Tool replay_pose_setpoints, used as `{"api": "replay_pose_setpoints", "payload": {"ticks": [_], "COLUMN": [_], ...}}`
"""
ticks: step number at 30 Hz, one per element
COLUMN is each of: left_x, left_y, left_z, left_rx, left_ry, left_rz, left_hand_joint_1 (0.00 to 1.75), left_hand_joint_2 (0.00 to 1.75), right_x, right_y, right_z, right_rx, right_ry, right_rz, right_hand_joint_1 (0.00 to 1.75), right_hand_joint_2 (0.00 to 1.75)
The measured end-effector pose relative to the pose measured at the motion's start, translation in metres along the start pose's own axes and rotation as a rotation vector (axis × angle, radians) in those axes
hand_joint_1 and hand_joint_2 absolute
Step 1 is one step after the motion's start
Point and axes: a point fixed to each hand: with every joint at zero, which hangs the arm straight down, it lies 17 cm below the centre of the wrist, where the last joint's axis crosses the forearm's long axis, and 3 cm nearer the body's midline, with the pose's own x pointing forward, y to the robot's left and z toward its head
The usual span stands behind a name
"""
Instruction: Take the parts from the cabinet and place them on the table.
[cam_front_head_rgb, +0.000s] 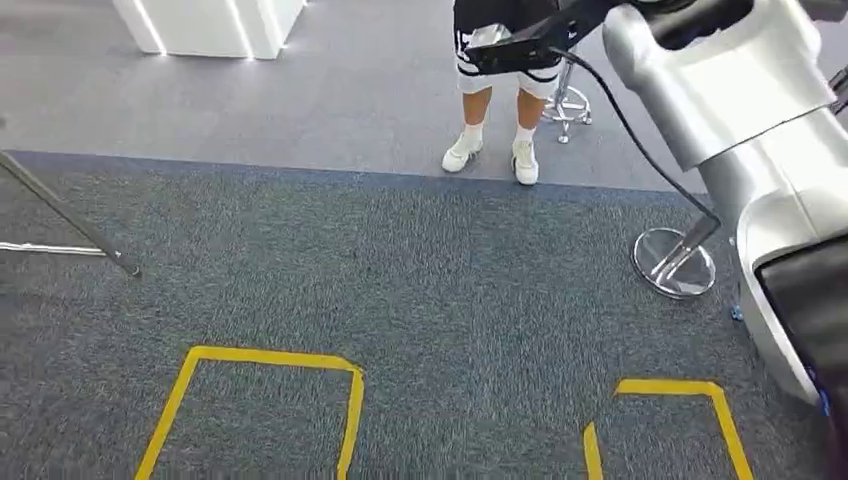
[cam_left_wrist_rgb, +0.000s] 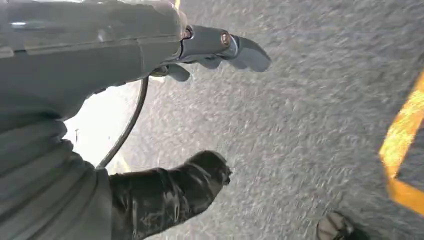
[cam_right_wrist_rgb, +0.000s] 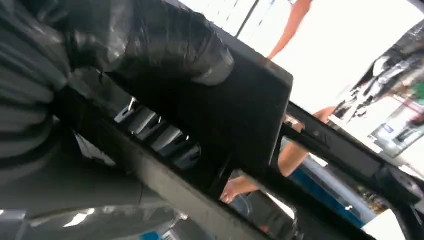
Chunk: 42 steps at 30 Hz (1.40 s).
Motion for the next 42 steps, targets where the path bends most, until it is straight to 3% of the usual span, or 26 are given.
{"api": "replay_pose_setpoints", "payload": {"ticks": [21, 42], "left_x": [0.004, -0.006], "left_y": [0.001, 0.010], "left_z": [0.002, 0.002], "left_rx": [-0.001, 0.066], "left_ry": [-0.017, 0.058], "left_rz": [0.012, 0.055], "left_hand_joint_1": [0.00, 0.00], "left_hand_joint_2": [1.75, 1.75], "right_x": [-0.003, 0.008], "right_y": [0.008, 0.020], "right_z": [0.001, 0.000], "right_rx": [-0.003, 0.009], "right_ry": [-0.008, -0.020], "right_rz": [-0.020, -0.044], "right_hand_joint_1": [1.75, 1.75], "right_hand_joint_2": [1.75, 1.75]}}
